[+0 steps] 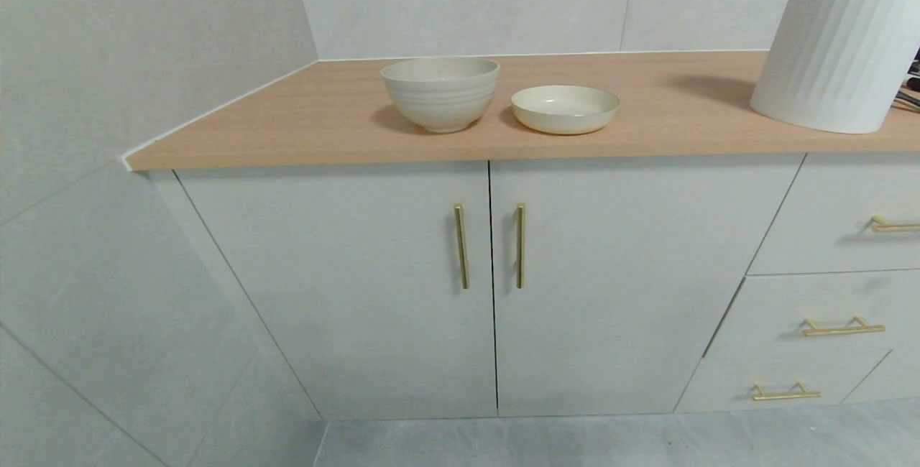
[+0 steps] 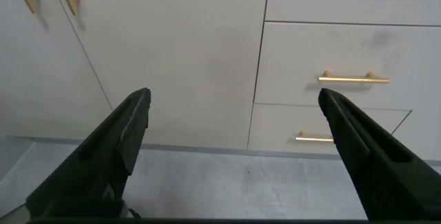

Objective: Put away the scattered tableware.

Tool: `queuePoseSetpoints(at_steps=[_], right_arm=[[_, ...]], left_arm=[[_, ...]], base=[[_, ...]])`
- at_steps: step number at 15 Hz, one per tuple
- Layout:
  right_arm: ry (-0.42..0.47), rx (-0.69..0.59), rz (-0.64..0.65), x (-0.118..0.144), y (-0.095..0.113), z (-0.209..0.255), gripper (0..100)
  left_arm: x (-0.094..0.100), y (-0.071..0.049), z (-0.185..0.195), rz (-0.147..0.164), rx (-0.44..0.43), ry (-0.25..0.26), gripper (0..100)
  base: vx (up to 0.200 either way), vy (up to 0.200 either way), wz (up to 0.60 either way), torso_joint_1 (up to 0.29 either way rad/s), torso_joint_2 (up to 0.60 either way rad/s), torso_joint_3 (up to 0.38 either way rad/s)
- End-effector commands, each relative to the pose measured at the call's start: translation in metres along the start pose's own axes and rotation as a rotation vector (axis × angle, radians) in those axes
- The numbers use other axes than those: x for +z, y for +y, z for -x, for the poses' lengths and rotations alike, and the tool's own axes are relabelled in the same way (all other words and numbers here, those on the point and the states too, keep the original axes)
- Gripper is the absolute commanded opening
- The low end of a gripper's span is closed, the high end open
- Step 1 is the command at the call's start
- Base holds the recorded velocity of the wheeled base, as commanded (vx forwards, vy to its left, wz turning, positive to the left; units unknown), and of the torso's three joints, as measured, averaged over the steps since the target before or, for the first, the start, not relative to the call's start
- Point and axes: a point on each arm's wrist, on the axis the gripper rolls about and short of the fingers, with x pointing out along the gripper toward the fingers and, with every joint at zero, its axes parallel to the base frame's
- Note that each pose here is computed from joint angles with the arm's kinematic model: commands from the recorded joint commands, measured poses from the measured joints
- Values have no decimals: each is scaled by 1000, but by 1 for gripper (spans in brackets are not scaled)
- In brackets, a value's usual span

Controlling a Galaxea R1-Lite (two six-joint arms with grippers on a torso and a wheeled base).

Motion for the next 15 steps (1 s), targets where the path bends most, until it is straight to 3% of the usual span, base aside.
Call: queuePoseSetpoints(at_steps=[1,10,12,13,15], right_arm=[[1,1,0,0,0,0,100],[-7,2,50,2,0,0,100],[-148,57,51,41,1,13,100],[-131,126,19,55,3,14,100],[6,231,-9,56,4,3,100]], left_arm=[[0,0,0,0,0,0,100],[0,0,0,2,0,0,100],[0,0,0,2,0,0,100],[0,0,0,2,0,0,100],[0,0,0,2,0,0,100]], base=[[0,0,0,0,0,0],[0,0,0,0,0,0],[0,0,0,0,0,0],[0,0,0,0,0,0],[0,0,0,0,0,0]])
